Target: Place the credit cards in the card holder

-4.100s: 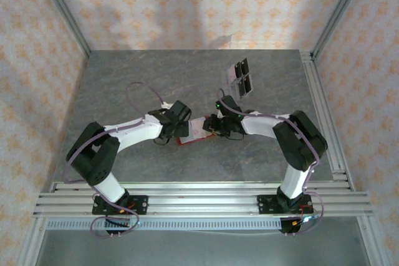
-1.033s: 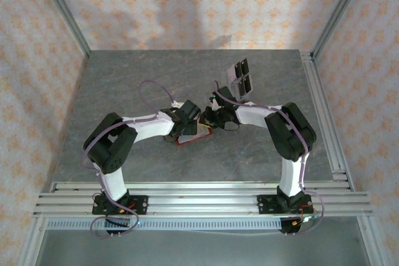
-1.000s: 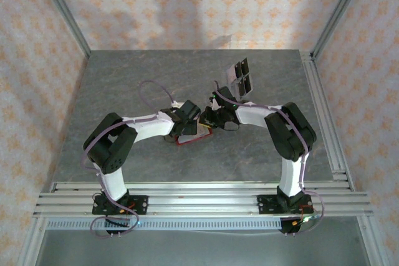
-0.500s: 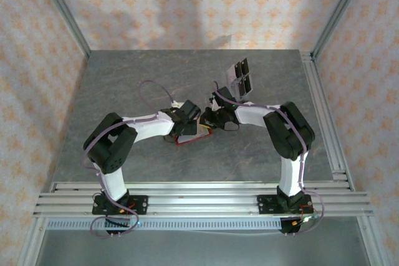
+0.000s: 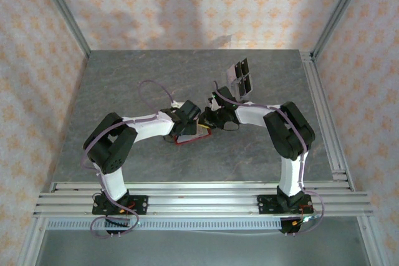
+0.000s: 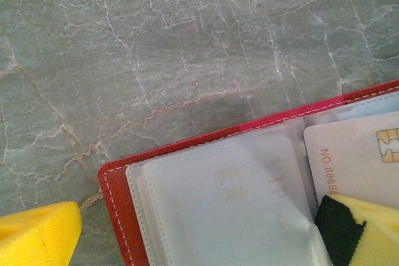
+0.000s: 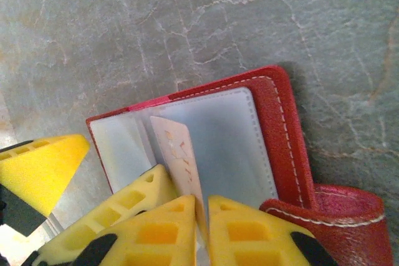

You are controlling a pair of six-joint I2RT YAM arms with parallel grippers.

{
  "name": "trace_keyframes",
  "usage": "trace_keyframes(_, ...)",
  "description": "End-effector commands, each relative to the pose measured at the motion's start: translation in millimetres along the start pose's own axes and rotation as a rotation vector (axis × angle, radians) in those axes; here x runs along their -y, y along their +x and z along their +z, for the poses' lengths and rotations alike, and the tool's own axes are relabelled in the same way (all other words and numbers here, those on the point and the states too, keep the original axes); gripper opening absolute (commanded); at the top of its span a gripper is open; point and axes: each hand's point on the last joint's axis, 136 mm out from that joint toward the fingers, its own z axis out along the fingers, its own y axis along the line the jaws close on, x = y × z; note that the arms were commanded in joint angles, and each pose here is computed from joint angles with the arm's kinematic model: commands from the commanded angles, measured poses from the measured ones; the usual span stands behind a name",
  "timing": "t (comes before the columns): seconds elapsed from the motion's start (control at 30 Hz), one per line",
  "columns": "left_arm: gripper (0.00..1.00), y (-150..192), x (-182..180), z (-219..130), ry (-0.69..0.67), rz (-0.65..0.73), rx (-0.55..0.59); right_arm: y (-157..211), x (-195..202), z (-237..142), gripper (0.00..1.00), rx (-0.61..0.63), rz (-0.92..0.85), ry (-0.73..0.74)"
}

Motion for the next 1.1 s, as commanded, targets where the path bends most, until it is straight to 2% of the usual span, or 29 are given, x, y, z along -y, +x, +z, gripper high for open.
trace_keyframes(0.0, 1.0, 13.6, -4.8, 7.1, -0.028, 0.015, -0.032, 3.9, -4.7, 4.6, 0.04, -0.018, -0.005, -0.043)
trace_keyframes(0.07, 1.0, 13.2, -4.9, 6.7, -0.026, 0.015, -0.032, 4.0, -4.7, 4.2, 0.0, -0.017, -0.004, -0.048)
trace_keyframes(0.27, 1.0, -0.9, -3.1, -5.5, -0.024, 0.023, -0.002, 1.5, 0.9, 0.1, 0.0, -0.002, 0.005, -0.037)
trace_keyframes(0.43, 1.0, -21.7, -21.7, -28.0, -0.057, -0.005, 0.028, 2.6, 14.1, -2.5, 0.0, 0.014, 0.005, 0.013)
trace_keyframes(0.7, 1.0, -13.7, -52.4, -30.0, -0.082, -0.043, 0.009, 16.3, 40.6, -12.5, 0.0, 0.042, 0.016, 0.103)
trace_keyframes(0.87, 1.0, -14.0, -49.6, -29.2, -0.047, -0.034, 0.018, 25.9, 47.0, -19.0, 0.0, 0.06, 0.049, 0.101)
trace_keyframes(1.07, 1.0, -5.3, -37.9, -29.0, 0.033, -0.026, 0.006, 23.6, 32.0, -28.6, 0.0, 0.108, 0.079, 0.025)
